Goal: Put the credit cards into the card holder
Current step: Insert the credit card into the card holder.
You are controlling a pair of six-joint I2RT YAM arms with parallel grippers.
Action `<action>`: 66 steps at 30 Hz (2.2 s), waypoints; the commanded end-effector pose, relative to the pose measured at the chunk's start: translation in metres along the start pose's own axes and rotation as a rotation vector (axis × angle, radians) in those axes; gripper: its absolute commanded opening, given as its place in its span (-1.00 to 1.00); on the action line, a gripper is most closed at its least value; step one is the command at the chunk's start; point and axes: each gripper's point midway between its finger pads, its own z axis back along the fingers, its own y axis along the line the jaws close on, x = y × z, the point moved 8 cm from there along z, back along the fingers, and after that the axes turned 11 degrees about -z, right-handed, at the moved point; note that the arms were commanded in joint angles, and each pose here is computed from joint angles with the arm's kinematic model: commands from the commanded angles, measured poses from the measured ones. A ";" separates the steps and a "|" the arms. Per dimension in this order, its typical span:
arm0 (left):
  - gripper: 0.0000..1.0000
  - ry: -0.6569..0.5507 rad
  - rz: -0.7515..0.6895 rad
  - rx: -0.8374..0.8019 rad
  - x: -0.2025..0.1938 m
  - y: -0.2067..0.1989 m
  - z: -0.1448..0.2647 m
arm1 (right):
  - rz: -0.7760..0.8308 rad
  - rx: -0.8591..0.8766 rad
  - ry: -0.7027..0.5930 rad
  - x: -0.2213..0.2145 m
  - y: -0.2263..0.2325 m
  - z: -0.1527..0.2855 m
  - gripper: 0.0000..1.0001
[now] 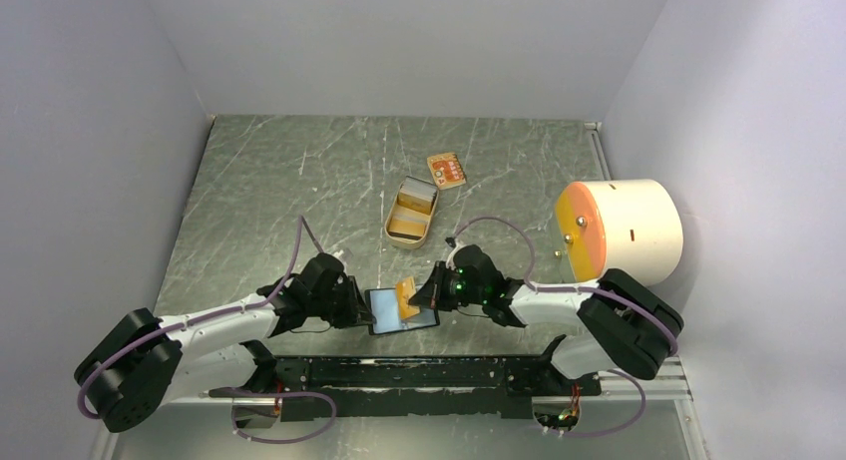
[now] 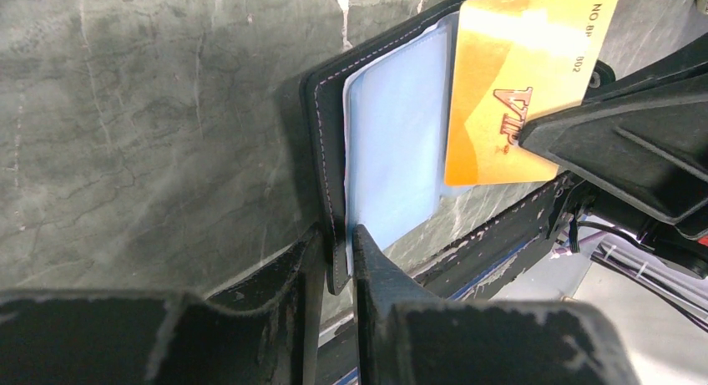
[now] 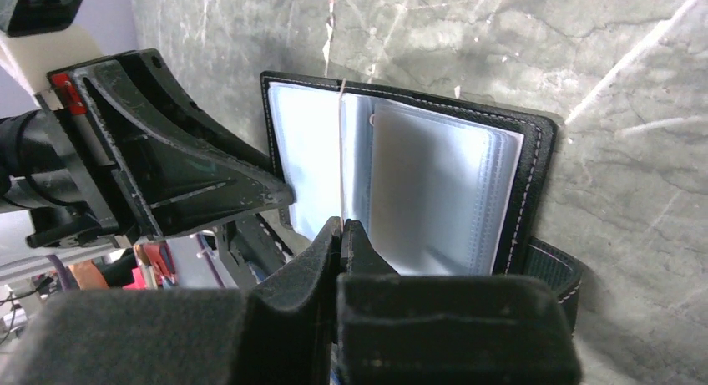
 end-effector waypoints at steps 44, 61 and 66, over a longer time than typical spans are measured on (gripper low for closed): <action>-0.55 -0.010 0.007 -0.012 0.004 -0.003 -0.003 | -0.023 -0.095 -0.022 -0.017 -0.026 0.000 -0.53; -0.57 -0.008 0.008 -0.023 0.005 -0.005 -0.003 | 0.035 -0.103 -0.005 -0.019 -0.027 -0.003 -0.94; -0.58 -0.004 0.001 -0.016 0.006 -0.006 -0.003 | 0.043 -0.126 -0.033 -0.016 -0.029 -0.002 -1.00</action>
